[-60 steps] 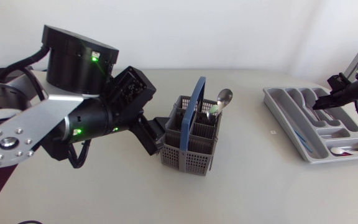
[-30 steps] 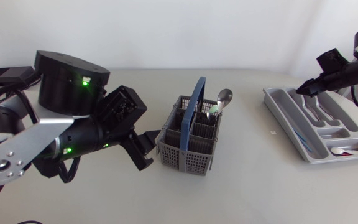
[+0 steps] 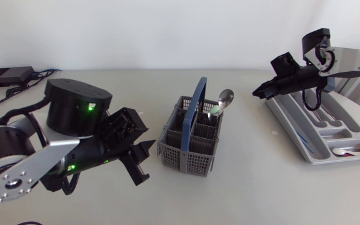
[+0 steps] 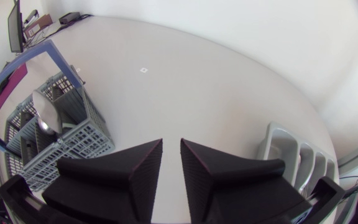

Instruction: Sort the cutlery from the basket into the organizer compartments.

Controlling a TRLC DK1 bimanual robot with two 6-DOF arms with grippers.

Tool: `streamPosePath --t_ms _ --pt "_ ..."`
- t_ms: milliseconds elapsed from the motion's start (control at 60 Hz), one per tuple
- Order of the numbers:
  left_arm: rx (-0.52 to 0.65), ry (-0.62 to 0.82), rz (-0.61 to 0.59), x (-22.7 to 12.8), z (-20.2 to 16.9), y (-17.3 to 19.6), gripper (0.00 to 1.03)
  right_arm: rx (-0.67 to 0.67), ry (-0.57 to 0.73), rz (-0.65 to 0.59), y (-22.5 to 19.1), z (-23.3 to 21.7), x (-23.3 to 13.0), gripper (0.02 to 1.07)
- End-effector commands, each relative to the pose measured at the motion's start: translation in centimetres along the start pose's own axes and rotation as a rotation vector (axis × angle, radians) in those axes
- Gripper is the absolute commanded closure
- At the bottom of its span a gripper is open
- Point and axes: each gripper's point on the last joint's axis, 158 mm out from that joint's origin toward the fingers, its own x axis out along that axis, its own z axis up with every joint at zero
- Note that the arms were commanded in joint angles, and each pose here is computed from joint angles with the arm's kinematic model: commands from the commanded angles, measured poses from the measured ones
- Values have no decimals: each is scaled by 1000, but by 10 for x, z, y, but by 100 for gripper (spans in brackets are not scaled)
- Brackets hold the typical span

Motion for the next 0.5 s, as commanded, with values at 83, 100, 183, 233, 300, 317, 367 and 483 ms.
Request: streamPosePath --t_ms 83,100,183,233,300,317,367,483 --pt "27 35 -41 14 -19 -13 82 70 33 105 28 -14 33 101" --pt "26 37 -45 15 -20 -13 83 74 32 113 30 -13 34 101" --pt "32 41 -66 22 -24 -19 90 91 29 170 43 -12 43 101" --pt "31 42 -76 27 -25 -21 93 101 25 194 49 -11 49 101" --pt "31 47 -86 34 -28 -24 94 117 19 237 57 -10 53 101" --pt "31 47 -89 35 -28 -25 94 122 17 246 58 -9 54 101" --pt "27 45 -94 38 -28 -25 96 125 18 266 64 -9 58 101" --pt "15 46 -98 48 -29 -22 96 141 14 327 77 -8 66 101"
